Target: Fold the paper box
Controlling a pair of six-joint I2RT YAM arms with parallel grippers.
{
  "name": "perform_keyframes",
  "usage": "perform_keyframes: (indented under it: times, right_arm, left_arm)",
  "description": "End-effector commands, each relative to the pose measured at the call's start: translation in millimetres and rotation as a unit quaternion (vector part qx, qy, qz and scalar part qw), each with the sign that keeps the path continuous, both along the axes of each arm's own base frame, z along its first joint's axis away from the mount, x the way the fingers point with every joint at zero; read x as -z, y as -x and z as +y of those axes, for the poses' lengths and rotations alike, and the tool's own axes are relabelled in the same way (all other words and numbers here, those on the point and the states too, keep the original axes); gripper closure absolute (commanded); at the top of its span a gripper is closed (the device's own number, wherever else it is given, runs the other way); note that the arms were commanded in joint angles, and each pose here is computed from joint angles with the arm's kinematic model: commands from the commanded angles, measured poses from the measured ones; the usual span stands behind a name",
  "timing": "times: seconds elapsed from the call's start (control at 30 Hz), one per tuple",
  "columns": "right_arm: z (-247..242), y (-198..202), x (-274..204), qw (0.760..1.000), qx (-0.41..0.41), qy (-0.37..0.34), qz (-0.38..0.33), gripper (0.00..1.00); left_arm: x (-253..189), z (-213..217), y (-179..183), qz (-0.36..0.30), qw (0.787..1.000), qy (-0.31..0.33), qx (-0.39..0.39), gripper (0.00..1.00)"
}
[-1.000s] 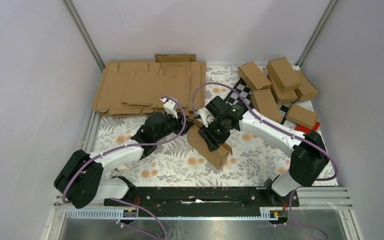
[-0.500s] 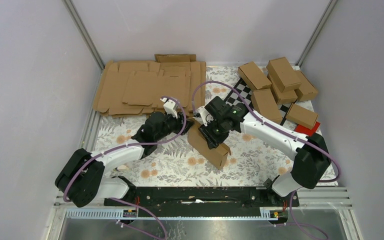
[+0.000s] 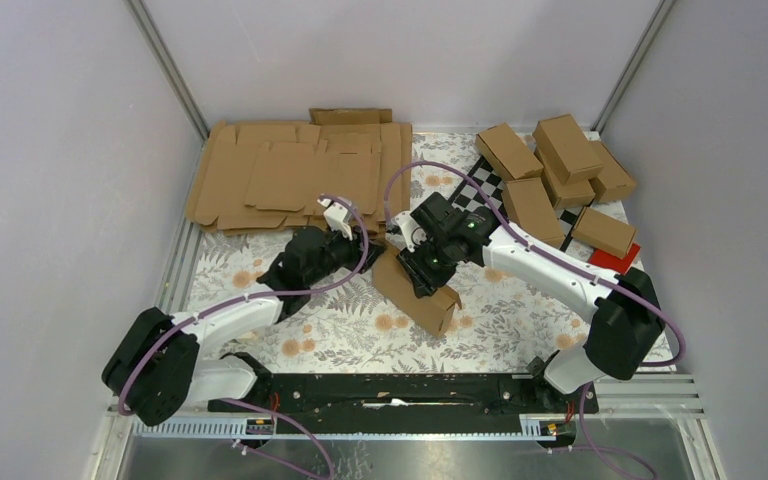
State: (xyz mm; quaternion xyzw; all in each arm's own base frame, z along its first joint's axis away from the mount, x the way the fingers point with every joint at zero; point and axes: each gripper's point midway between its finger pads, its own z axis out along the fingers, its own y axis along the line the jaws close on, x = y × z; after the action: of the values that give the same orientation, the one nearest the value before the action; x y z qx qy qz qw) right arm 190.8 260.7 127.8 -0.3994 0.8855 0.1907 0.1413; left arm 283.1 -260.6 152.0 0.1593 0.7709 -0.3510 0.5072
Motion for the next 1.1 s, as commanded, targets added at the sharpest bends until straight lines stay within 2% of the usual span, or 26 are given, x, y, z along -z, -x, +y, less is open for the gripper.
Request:
perform_keyframes:
  times: [0.0, 0.23, 0.37, 0.47, 0.67, 0.7, 0.83, 0.9, 1.07]
  right_arm:
    - [7.6, 4.4, -12.3, 0.999, -0.017, -0.026, -0.01, 0.61]
    - [3.9, -0.2, -12.5, 1.0, -0.007, -0.011, -0.017, 0.61]
    - [-0.5, -8.4, -16.7, 0.999, 0.009, -0.001, -0.039, 0.62]
    - [-1.2, -6.9, -16.9, 0.999, 0.007, -0.002, -0.038, 0.62]
    - [-7.1, -1.1, -15.1, 0.999, 0.001, -0.001, -0.038, 0.62]
    - [-8.5, -0.4, -14.5, 0.999, 0.001, 0.0, -0.039, 0.61]
    - [-13.9, 2.1, -16.8, 0.999, 0.001, -0.001, -0.047, 0.61]
    - [-17.5, 3.4, -16.9, 0.999, 0.003, 0.001, -0.05, 0.61]
    - [-24.8, 6.4, -20.5, 0.998, 0.007, 0.003, -0.059, 0.61]
  left_arm:
    - [-24.7, -8.2, -6.3, -0.038, 0.999, 0.01, 0.017, 0.72]
    - [-28.5, -2.8, -2.0, -0.045, 0.999, 0.001, 0.008, 0.86]
    - [-29.4, 5.3, 4.2, -0.05, 0.999, -0.009, -0.02, 0.85]
    - [-25.5, 14.1, 6.2, -0.034, 0.998, -0.021, -0.047, 0.59]
    - [-38.2, 29.8, 10.0, -0.002, 0.995, 0.022, -0.101, 0.44]
    - [-40.4, 31.5, 10.8, 0.004, 0.994, 0.029, -0.107, 0.39]
    - [-34.7, 50.9, 5.0, 0.04, 0.983, 0.027, -0.175, 0.07]
    - [-33.1, 57.0, 5.6, 0.046, 0.98, 0.032, -0.192, 0.02]
    - [-38.2, 68.1, 4.5, 0.056, 0.972, 0.03, -0.225, 0.01]
